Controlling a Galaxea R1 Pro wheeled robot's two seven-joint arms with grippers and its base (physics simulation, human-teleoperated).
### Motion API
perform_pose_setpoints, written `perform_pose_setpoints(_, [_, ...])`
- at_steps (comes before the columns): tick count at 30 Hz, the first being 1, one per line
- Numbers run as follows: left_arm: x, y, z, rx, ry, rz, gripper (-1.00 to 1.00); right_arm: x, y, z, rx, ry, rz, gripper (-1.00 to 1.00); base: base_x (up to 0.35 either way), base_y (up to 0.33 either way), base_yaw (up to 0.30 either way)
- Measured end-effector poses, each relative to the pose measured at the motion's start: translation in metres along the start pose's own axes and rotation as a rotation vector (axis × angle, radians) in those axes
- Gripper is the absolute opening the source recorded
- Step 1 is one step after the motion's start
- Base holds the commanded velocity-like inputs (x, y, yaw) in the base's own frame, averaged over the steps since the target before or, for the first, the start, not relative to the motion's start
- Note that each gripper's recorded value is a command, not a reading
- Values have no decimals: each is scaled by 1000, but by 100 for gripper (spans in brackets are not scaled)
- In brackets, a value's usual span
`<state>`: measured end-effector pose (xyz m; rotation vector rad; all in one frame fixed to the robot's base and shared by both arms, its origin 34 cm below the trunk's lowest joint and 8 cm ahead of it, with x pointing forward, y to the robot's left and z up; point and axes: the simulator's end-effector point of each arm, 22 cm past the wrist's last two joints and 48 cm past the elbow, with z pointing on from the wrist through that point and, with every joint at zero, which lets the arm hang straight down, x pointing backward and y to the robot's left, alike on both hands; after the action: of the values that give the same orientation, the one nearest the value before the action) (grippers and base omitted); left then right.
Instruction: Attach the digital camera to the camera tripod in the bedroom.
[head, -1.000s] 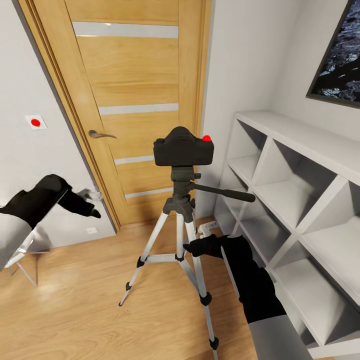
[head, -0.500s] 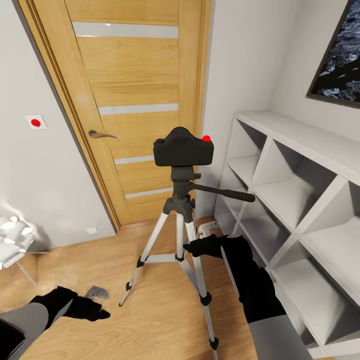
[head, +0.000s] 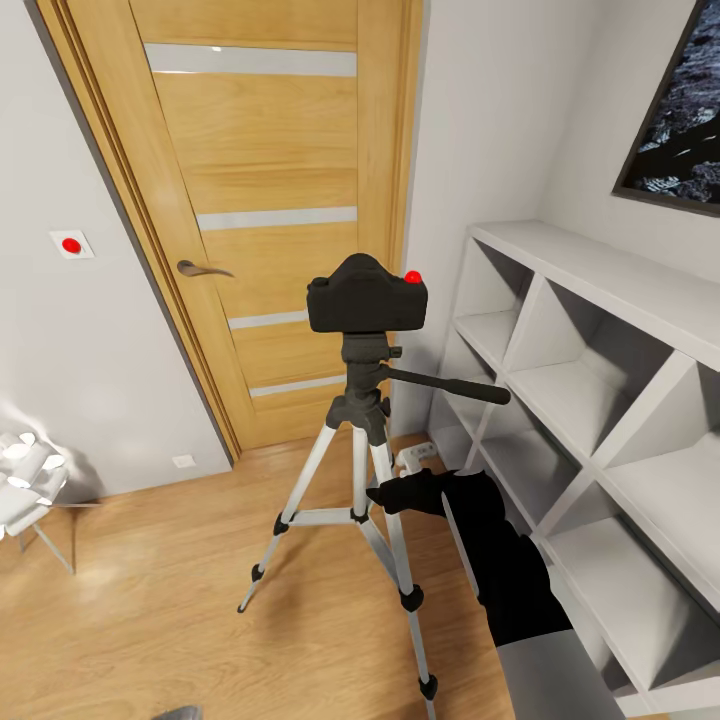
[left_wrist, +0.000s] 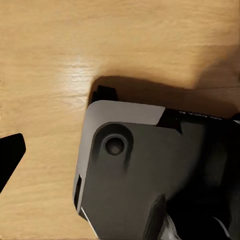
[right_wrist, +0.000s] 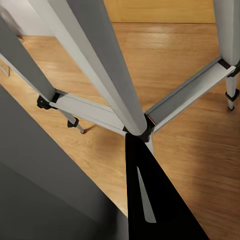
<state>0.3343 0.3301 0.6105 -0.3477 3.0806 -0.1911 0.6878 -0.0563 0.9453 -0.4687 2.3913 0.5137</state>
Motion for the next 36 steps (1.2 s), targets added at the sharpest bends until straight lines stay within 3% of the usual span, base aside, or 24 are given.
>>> perform_pose_setpoints(9, [41,29,4,-202,12,-265,100,0,0,0,0,-1,2,-100,0,0,0])
perform_pose_setpoints(11, [46,34,3,-233,16,-301,100,0,0,0,0,-1,2,-100,0,0,0])
perform_pose_setpoints(17, [57,36,3,-263,32,-330,100,0,0,0,1,-1,3,-100,0,0,0])
perform_pose_setpoints(28, [118,39,2,-319,111,-327,100,-1,-1,0,1,-2,5,-100,0,0,0])
perform_pose_setpoints(35, [132,36,3,-322,126,-335,100,-1,-2,-1,2,-3,7,-100,0,0,0])
perform_pose_setpoints(36, [133,35,3,-322,127,-336,100,-1,-2,-1,2,-3,7,100,0,0,0])
